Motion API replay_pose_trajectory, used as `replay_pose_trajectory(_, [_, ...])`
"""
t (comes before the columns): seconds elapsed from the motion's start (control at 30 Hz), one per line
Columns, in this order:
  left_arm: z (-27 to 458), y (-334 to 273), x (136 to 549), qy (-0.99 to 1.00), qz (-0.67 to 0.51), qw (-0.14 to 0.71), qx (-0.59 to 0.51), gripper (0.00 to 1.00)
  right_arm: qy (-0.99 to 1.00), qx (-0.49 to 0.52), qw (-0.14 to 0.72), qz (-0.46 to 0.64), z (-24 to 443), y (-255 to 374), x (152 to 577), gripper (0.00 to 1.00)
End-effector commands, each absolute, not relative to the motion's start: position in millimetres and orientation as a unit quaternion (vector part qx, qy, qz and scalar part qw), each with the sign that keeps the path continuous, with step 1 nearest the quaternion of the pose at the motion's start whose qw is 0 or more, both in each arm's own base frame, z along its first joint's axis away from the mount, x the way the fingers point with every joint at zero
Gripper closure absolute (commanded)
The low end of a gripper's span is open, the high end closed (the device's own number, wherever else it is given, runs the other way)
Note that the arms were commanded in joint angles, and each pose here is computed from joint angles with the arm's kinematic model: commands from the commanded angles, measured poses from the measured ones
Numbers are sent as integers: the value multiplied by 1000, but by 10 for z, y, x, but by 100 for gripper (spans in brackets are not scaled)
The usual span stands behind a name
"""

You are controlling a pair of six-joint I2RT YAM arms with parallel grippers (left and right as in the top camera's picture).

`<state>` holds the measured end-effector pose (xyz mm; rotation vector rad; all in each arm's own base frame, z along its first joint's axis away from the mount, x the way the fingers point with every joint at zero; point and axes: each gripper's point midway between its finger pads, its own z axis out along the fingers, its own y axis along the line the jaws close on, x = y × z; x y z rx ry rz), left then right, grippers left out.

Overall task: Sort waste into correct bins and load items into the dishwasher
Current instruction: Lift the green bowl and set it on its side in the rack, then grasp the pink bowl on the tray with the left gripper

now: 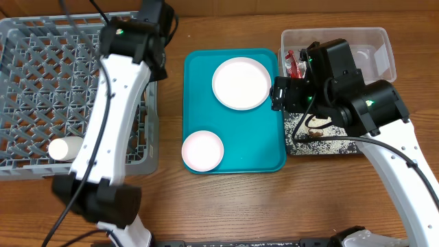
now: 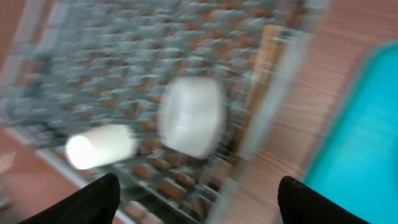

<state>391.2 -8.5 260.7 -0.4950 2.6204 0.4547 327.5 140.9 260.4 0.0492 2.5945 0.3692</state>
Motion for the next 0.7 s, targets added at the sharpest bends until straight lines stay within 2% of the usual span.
replay_pose_trajectory(0.0, [2610,-752,3821,982,-9,181,-52,25,953,20,266,140,2667,1408,3300,2])
replay_pose_trajectory(0.1, [2556,-1104,3698,985,-88,148,22,35,953,20,266,140,2667,1408,3300,2])
replay_pose_trajectory(0.27, [2161,-1237,3353,995,-53,67,49,40,954,20,266,140,2666,1408,3298,1])
replay_pose_trajectory(0.47, [1347,-1243,2946,1000,6,-30,-4,45,955,20,261,138,2650,1399,3277,1])
replay_pose_trajectory(0.67, [815,-1024,2862,995,18,-53,-83,57,955,20,261,138,2651,1400,3279,1])
